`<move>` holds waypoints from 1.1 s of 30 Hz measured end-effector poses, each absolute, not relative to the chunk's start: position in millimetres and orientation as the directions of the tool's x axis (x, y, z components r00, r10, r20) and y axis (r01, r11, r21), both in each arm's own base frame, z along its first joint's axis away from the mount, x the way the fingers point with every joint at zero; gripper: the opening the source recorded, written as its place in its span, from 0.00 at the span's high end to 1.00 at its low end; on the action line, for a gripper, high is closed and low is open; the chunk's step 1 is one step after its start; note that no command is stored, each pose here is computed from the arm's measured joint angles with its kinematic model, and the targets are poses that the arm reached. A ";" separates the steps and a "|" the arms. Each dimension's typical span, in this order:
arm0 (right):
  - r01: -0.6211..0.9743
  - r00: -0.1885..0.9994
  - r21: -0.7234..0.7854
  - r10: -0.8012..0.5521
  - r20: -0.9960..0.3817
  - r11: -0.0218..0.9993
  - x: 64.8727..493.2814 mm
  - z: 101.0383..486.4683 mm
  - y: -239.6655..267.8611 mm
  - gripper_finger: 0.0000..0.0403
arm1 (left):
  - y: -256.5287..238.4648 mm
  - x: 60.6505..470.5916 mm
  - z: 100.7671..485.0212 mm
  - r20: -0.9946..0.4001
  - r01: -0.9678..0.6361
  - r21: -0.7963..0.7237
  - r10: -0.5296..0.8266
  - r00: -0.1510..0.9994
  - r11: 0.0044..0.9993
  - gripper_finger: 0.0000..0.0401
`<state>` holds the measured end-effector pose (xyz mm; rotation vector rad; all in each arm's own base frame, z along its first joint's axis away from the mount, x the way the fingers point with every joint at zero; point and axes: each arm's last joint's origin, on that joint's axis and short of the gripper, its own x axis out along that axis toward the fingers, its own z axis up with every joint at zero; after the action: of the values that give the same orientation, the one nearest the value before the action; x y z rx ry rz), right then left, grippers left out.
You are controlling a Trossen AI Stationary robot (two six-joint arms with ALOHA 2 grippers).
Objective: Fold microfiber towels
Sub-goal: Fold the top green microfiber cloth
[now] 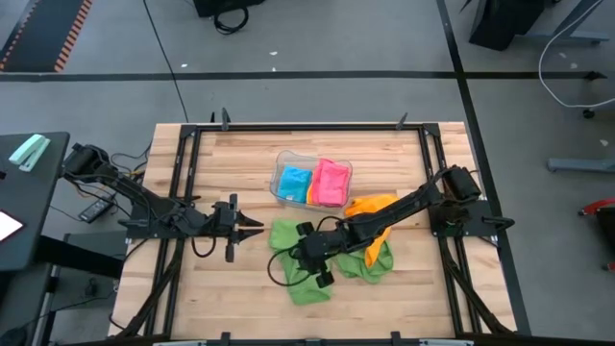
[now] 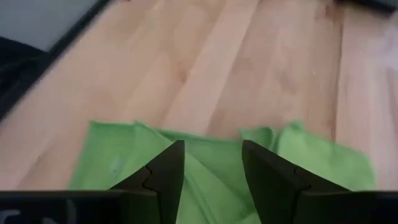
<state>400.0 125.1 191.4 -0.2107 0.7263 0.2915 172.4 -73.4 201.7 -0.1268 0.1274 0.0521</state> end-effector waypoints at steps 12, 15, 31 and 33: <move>-0.314 0.647 -0.095 0.139 -0.750 0.945 389.4 185.8 131.3 0.55 | -73.4 172.4 201.9 -0.128 -0.060 -0.124 0.044 0.991 0.990 0.80; -0.362 0.647 -0.093 0.178 -0.741 0.928 386.6 186.8 142.3 0.50 | -73.4 172.4 201.8 -0.128 -0.060 -0.124 0.044 0.991 0.991 0.80; -0.483 0.707 -0.180 0.260 -0.658 0.857 369.7 157.9 197.1 0.42 | -73.4 172.4 201.9 -0.128 -0.061 -0.129 0.044 0.991 0.990 0.81; -0.477 0.713 -0.174 0.264 -0.650 0.862 370.4 156.6 198.3 0.43 | -73.4 172.5 201.8 -0.130 -0.061 -0.129 0.044 0.991 0.990 0.81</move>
<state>370.4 198.3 156.6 -0.3442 0.6588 0.4193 172.5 -73.4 201.8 -0.1333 0.1272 0.0527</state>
